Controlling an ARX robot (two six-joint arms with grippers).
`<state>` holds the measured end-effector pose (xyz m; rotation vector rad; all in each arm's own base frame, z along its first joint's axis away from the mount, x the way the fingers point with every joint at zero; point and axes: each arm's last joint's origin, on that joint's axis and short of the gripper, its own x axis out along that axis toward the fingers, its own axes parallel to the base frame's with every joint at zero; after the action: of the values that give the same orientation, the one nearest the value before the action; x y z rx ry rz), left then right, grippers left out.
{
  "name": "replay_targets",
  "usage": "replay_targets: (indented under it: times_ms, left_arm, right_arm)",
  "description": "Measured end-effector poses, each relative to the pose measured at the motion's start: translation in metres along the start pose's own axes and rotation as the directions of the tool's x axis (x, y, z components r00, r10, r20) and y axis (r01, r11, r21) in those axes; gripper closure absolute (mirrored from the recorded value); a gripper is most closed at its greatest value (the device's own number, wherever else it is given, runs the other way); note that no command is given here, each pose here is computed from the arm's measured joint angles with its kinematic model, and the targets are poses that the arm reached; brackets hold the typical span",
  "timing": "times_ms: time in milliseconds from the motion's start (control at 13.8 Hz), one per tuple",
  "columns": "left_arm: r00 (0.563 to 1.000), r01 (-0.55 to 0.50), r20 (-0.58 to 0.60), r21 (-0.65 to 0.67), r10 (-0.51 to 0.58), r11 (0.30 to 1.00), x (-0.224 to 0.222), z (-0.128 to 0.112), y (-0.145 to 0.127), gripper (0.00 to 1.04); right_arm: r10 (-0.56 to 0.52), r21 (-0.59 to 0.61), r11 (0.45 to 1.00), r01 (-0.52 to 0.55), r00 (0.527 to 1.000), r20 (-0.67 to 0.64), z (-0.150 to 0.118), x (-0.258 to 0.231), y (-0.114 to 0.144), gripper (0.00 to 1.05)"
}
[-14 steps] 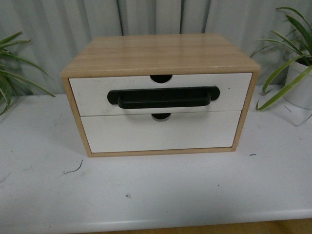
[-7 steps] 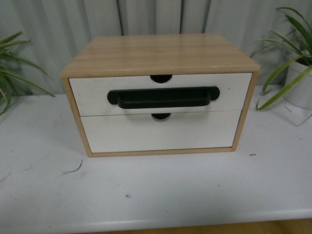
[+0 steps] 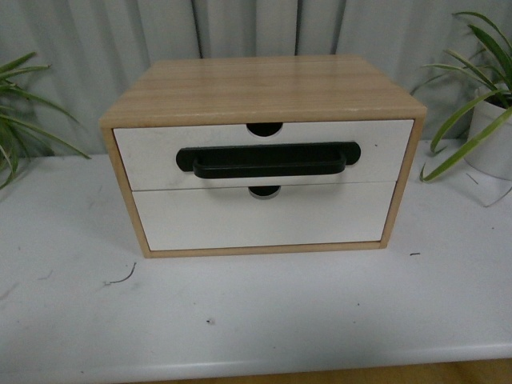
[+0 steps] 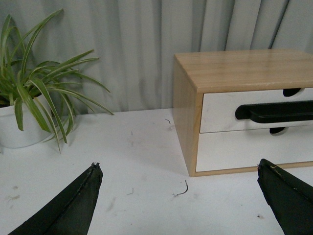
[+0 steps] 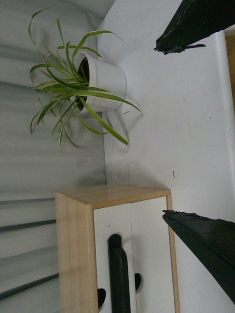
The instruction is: Pull drawer
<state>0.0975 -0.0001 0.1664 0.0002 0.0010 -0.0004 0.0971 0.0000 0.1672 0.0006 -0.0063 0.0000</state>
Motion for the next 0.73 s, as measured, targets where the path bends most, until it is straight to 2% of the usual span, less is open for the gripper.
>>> replay_targets:
  times_ms: [145, 218, 290, 363, 435, 508, 581, 653, 726]
  left_arm:
    - [1.000, 0.000, 0.000, 0.000, 0.000, 1.000, 0.000, 0.000, 0.000, 0.07]
    - [1.000, 0.006, -0.004, 0.001, -0.006, 1.000, 0.000, 0.000, 0.000, 0.07]
    - [0.991, 0.123, -0.058, 0.031, -0.121, 0.992, 0.004, -0.001, -0.002, 0.07]
    - [0.959, 0.281, -0.068, 0.100, -0.275, 0.954, 0.015, 0.015, -0.015, 0.07]
    - [0.916, 0.400, -0.059, 0.185, -0.397, 0.897, 0.027, 0.031, -0.029, 0.07]
    - [0.867, 0.497, -0.105, 0.270, -0.487, 0.825, 0.039, 0.037, -0.042, 0.07]
    - [0.782, 0.622, -0.229, 0.351, -0.580, 0.700, 0.055, 0.034, -0.058, 0.07]
    - [0.704, 0.708, -0.331, 0.397, -0.628, 0.584, 0.071, 0.028, -0.070, 0.07]
    - [0.632, 0.768, -0.441, 0.468, -0.637, 0.438, 0.102, 0.027, -0.084, 0.07]
  right_arm:
    - [0.000, 0.000, 1.000, 0.000, 1.000, 0.000, 0.000, 0.000, 0.000, 0.06]
    - [-0.083, 0.031, 0.996, 0.084, 0.995, -0.053, -0.002, 0.001, 0.001, 0.06]
    - [-0.236, 0.060, 0.968, 0.245, 0.963, -0.127, 0.004, 0.009, 0.005, 0.06]
    - [-0.373, 0.056, 0.922, 0.382, 0.919, -0.129, 0.024, 0.021, -0.006, 0.06]
    - [-0.332, 0.026, 0.940, 0.341, 0.927, -0.173, 0.042, 0.037, -0.013, 0.06]
    - [-0.196, -0.025, 0.980, 0.196, 0.951, -0.241, 0.049, 0.055, -0.009, 0.06]
    - [-0.041, -0.076, 0.997, 0.014, 0.933, -0.358, 0.049, 0.077, -0.004, 0.06]
    - [0.057, -0.126, 0.984, -0.125, 0.894, -0.445, 0.050, 0.095, 0.001, 0.06]
    - [0.205, -0.178, 0.923, -0.342, 0.826, -0.525, 0.057, 0.121, 0.014, 0.06]
